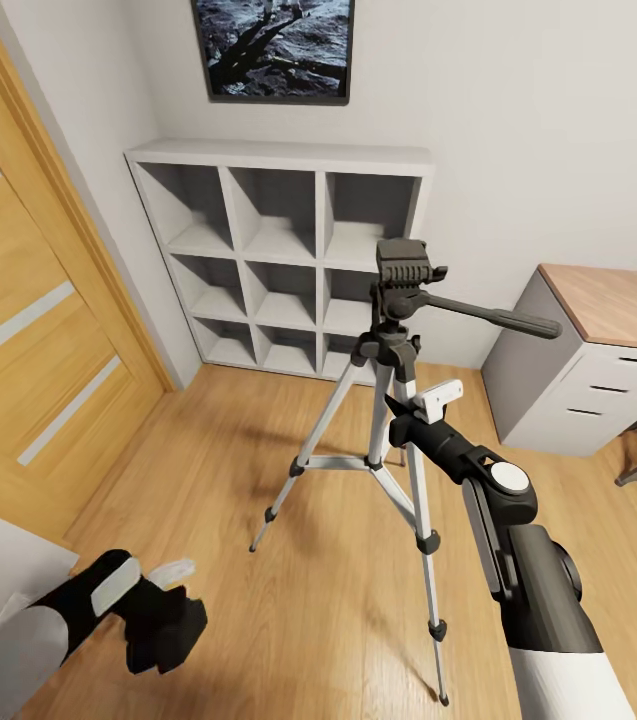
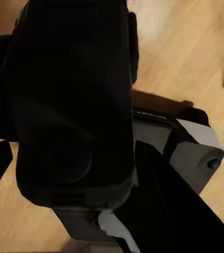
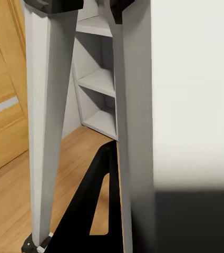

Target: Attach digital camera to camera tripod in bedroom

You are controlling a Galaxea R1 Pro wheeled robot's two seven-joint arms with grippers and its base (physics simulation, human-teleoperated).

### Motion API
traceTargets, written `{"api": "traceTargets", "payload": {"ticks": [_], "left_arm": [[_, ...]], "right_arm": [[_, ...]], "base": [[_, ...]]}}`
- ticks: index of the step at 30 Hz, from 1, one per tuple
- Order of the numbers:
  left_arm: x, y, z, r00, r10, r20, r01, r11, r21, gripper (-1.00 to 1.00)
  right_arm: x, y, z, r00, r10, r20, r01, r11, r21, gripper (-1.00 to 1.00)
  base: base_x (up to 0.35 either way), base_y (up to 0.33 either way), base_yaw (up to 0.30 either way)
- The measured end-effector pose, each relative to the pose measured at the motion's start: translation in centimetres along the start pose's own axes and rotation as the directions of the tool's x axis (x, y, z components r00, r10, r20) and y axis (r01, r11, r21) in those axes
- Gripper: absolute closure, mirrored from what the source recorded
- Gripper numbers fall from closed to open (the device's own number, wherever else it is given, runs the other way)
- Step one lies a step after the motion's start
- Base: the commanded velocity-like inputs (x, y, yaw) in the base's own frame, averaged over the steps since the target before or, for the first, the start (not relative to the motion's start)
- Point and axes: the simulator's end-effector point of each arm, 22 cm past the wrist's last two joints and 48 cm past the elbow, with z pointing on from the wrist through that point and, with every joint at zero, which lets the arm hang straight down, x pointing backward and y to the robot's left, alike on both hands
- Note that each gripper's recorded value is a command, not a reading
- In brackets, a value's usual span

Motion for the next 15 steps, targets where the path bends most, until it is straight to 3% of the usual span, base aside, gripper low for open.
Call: {"api": "traceTargets", "payload": {"ticks": [2, 3, 4, 6, 7, 8, 9, 10, 11, 12, 15], "left_arm": [[0.4, 0.1, -0.5, 0.999, 0.034, -0.037, -0.035, 0.999, -0.032, 1.00], [-1.6, -1.2, -2.2, 0.997, 0.066, -0.030, -0.067, 0.997, -0.042, 1.00], [-5.2, -3.4, -4.9, 0.995, 0.100, 0.016, -0.099, 0.994, -0.043, 1.00], [-7.4, -4.6, -6.8, 0.990, 0.131, 0.046, -0.128, 0.990, -0.058, 1.00], [-9.8, -6.0, -9.2, 0.984, 0.163, 0.076, -0.157, 0.984, -0.079, 1.00], [-15.0, -8.9, -14.3, 0.967, 0.184, 0.177, -0.175, 0.982, -0.068, 1.00], [-19.7, -11.5, -19.9, 0.938, 0.203, 0.280, -0.193, 0.979, -0.061, 1.00], [-21.2, -12.6, -22.1, 0.925, 0.208, 0.318, -0.200, 0.978, -0.058, 1.00], [-20.5, -12.1, -21.1, 0.932, 0.207, 0.299, -0.198, 0.978, -0.060, 1.00], [-21.0, -12.5, -21.9, 0.927, 0.209, 0.311, -0.201, 0.978, -0.059, 1.00], [-24.1, -15.8, -27.1, 0.891, 0.224, 0.394, -0.225, 0.973, -0.043, 1.00]], "right_arm": [[0.0, 0.0, 0.0, 1.000, 0.000, 0.000, 0.000, 1.000, 0.000, 1.00], [0.0, 0.0, 0.0, 1.000, -0.001, 0.000, 0.001, 1.000, 0.000, 1.00], [0.0, 0.1, 0.0, 1.000, -0.001, 0.000, 0.001, 1.000, -0.001, 1.00], [0.0, 0.1, 0.0, 1.000, -0.001, 0.000, 0.001, 1.000, -0.001, 1.00], [0.0, 0.1, 0.0, 1.000, -0.002, 0.000, 0.002, 1.000, -0.001, 1.00], [0.0, 0.1, 0.0, 1.000, -0.002, 0.000, 0.002, 1.000, -0.001, 1.00], [-0.1, 0.1, 0.0, 1.000, -0.002, 0.000, 0.002, 1.000, -0.001, 1.00], [-0.1, 0.1, 0.0, 1.000, -0.003, 0.000, 0.003, 1.000, -0.001, 1.00], [-0.1, 0.1, 0.0, 1.000, -0.002, 0.000, 0.002, 1.000, -0.001, 1.00], [-0.1, 0.1, 0.0, 1.000, -0.003, 0.000, 0.003, 1.000, -0.001, 1.00], [-0.1, 0.1, 0.0, 1.000, -0.004, 0.000, 0.004, 1.000, -0.002, 1.00]], "base": [[0.000, 0.000, 0.000], [0.000, 0.000, 0.000], [0.000, 0.000, 0.000], [0.000, 0.000, 0.000], [0.000, 0.000, 0.000], [0.000, 0.000, 0.000], [0.000, 0.000, 0.000], [0.000, 0.000, 0.000], [0.000, 0.000, 0.000], [0.000, 0.000, 0.000], [0.000, 0.000, 0.000]]}}
